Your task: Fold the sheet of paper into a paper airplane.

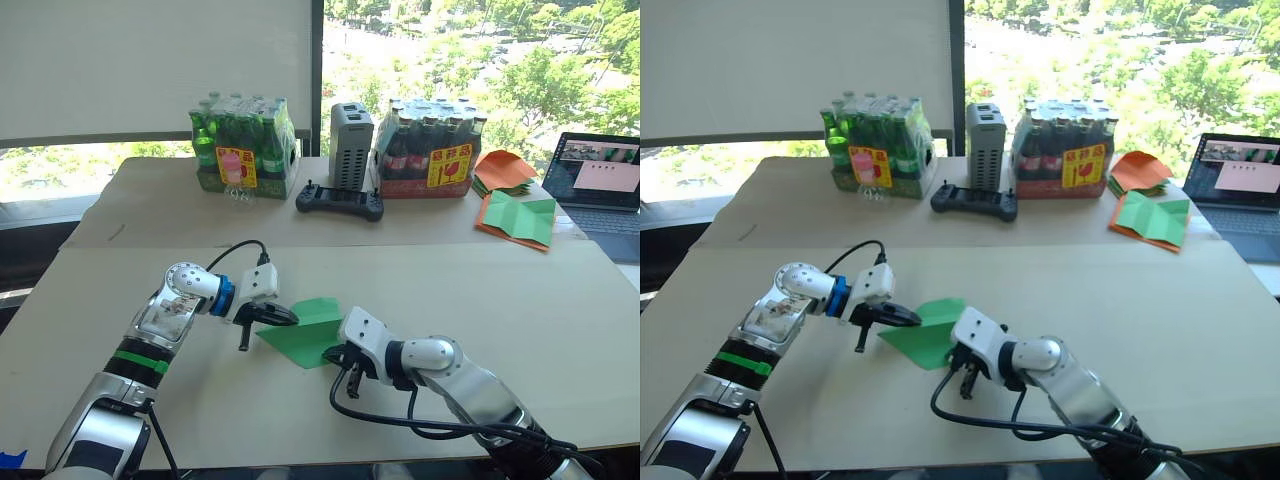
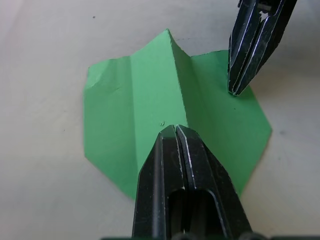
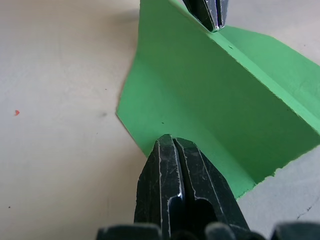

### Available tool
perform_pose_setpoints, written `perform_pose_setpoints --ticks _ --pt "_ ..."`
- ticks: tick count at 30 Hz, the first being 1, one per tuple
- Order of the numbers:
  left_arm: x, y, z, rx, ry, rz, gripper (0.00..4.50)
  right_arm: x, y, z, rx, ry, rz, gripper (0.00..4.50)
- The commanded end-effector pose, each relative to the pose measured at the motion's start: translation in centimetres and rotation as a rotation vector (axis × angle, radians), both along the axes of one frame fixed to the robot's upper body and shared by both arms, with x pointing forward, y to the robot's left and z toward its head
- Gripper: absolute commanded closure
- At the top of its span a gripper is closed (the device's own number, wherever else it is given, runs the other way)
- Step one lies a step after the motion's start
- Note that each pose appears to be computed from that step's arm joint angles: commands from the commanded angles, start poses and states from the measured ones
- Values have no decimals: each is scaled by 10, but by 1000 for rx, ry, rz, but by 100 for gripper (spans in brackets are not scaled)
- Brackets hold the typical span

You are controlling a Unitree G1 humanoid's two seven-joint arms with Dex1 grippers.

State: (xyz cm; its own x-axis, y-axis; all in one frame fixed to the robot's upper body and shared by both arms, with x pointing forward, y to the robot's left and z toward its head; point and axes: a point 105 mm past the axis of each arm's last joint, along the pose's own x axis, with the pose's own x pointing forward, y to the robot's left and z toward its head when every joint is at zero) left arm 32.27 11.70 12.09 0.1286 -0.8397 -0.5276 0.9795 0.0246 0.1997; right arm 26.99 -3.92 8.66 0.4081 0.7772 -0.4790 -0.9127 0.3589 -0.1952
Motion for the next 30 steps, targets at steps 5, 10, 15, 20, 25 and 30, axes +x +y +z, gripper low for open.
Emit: perform_pose_setpoints --ticks 5,10,15,20,25,30 --pt "-9 -2 -4 -32 36 14 447 -3 0 -4 -10 22 5 450" --pt "-2 -6 16 -68 3 15 447 -4 0 -6 -13 27 5 450" --pt "21 5 22 -57 -22 76 447 -4 1 -5 -10 26 7 450" --pt "37 12 1 10 -26 106 447 -4 2 -4 -8 24 9 450" --pt "37 3 0 -7 -29 65 447 -5 1 -4 -9 24 5 450" --pt "23 -2 -1 -9 -15 8 447 -5 1 -4 -9 24 -3 450"
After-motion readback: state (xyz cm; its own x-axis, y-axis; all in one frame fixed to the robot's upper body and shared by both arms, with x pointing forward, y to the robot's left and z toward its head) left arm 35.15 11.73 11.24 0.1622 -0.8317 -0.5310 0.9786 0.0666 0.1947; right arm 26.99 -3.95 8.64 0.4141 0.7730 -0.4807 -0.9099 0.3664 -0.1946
